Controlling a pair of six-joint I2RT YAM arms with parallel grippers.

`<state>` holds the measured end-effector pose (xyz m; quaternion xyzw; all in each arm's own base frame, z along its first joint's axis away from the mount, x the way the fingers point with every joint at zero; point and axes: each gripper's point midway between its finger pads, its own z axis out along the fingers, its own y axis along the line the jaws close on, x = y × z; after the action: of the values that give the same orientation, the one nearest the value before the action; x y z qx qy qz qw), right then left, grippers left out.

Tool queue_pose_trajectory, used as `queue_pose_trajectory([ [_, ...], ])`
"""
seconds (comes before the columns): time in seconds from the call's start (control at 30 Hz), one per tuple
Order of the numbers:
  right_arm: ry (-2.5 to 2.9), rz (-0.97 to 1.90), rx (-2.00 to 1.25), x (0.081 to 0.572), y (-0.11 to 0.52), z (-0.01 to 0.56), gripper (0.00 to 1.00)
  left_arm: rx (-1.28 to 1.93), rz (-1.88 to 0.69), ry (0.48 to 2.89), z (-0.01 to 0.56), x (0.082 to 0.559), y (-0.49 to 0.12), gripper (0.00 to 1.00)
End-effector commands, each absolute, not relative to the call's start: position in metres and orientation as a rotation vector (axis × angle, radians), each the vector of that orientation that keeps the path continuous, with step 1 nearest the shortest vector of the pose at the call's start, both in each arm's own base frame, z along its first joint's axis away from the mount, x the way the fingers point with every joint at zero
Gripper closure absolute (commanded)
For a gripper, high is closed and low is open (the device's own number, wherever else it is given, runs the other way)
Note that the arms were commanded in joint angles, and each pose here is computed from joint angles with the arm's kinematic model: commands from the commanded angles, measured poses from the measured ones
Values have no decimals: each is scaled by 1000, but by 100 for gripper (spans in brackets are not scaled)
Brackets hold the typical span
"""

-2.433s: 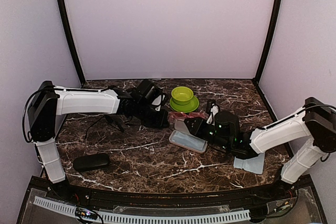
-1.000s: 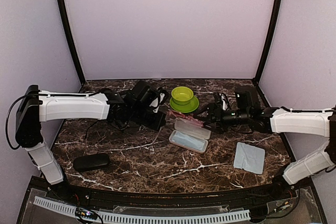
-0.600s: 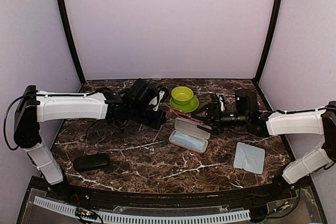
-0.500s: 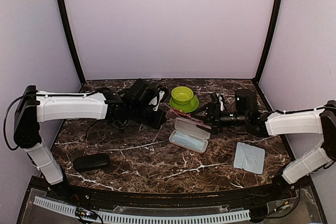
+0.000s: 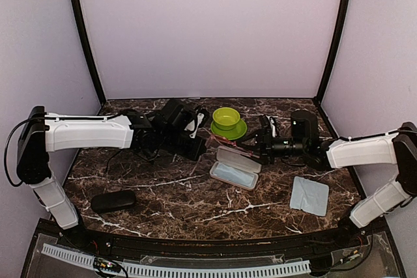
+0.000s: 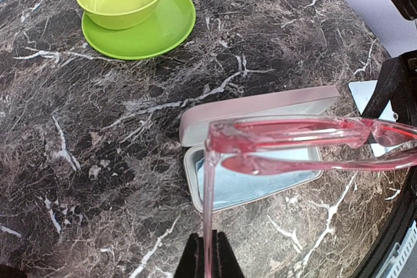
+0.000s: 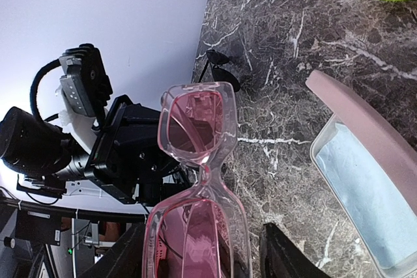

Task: Organize the sunglasses
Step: Pass from the left arm to the right

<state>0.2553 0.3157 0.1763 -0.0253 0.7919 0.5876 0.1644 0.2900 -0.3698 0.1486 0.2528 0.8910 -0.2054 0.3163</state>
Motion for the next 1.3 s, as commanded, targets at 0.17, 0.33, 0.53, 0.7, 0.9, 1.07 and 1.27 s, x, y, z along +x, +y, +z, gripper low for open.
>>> queue_pose_trajectory([
  [0.17, 2295, 1684, -120, 247, 316, 177, 42, 669, -566, 2300, 164, 287, -370, 100],
  [0.33, 2280, 1692, -124, 248, 316, 180, 45, 671, -568, 2301, 163, 287, -371, 100],
  [0.53, 2268, 1709, -128, 248, 318, 182, 52, 672, -566, 2304, 162, 286, -371, 100],
  [0.7, 2269, 1710, -128, 248, 318, 182, 56, 672, -559, 2306, 162, 286, -370, 100],
  [0.9, 2270, 1703, -125, 249, 318, 182, 65, 670, -553, 2303, 163, 287, -369, 100],
  [1.07, 2272, 1682, -124, 252, 317, 182, 69, 657, -553, 2306, 164, 287, -368, 89],
  [1.27, 2277, 1671, -114, 255, 316, 180, 72, 638, -566, 2318, 164, 286, -368, 68],
])
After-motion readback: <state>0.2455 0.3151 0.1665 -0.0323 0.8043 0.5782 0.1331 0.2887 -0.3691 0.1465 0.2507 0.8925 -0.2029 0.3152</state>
